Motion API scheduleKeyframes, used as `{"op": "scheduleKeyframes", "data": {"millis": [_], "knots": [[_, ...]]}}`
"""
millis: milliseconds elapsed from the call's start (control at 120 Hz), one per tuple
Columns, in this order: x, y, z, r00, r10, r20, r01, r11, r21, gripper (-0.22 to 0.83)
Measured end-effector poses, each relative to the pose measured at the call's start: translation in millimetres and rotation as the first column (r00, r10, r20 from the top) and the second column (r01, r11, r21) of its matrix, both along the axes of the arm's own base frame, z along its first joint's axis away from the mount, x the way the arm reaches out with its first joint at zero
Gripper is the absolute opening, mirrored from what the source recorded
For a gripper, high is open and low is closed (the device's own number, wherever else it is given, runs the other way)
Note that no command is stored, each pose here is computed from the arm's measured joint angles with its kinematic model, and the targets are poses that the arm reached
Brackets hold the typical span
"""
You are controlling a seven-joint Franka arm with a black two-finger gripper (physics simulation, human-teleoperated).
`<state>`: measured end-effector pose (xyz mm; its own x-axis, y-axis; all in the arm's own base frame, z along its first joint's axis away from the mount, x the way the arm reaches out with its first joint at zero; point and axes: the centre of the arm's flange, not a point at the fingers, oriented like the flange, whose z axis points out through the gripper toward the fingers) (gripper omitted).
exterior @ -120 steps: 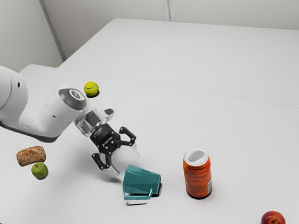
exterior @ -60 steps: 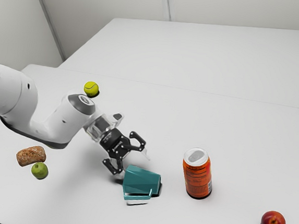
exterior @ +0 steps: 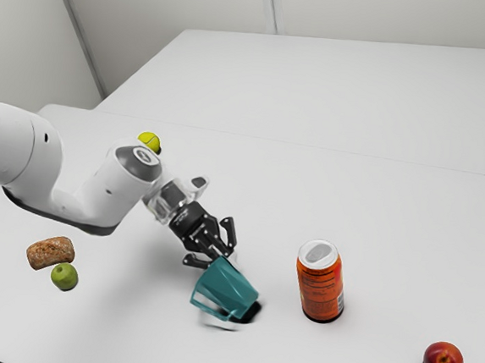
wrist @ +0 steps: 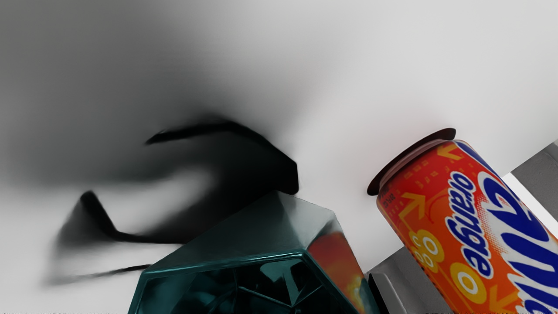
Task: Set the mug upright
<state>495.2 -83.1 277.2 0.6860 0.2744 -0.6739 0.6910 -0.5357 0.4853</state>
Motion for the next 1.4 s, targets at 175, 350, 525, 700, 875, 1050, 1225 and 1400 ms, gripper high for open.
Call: {"op": "scheduleKeyframes", "data": {"millis": [175, 350, 525, 700, 875, 1050, 1225, 1400], "knots": [[-0.1, -1.5, 8.4, 1.0, -0.022, 0.015, 0.021, 1.0, 0.023, -0.15], [0.3, -11.3, 73.9, 0.964, -0.209, 0.163, 0.171, 0.96, 0.221, -0.16], [15.7, -4.3, 120.3, 0.876, -0.423, 0.233, 0.268, 0.828, 0.493, -0.16], [32.3, 0.3, 130.3, 0.791, -0.568, 0.226, 0.289, 0.673, 0.68, -0.16], [41.7, 1.8, 124.8, 0.729, -0.654, 0.199, 0.288, 0.558, 0.778, -0.16], [49.0, 5.3, 116.9, 0.702, -0.685, 0.192, 0.273, 0.508, 0.817, -0.16], [57.2, 10.0, 98.4, 0.692, -0.699, 0.182, 0.27, 0.484, 0.832, -0.16], [63.2, 8.4, 76.1, 0.683, -0.709, 0.172, 0.279, 0.472, 0.836, -0.16]]}}
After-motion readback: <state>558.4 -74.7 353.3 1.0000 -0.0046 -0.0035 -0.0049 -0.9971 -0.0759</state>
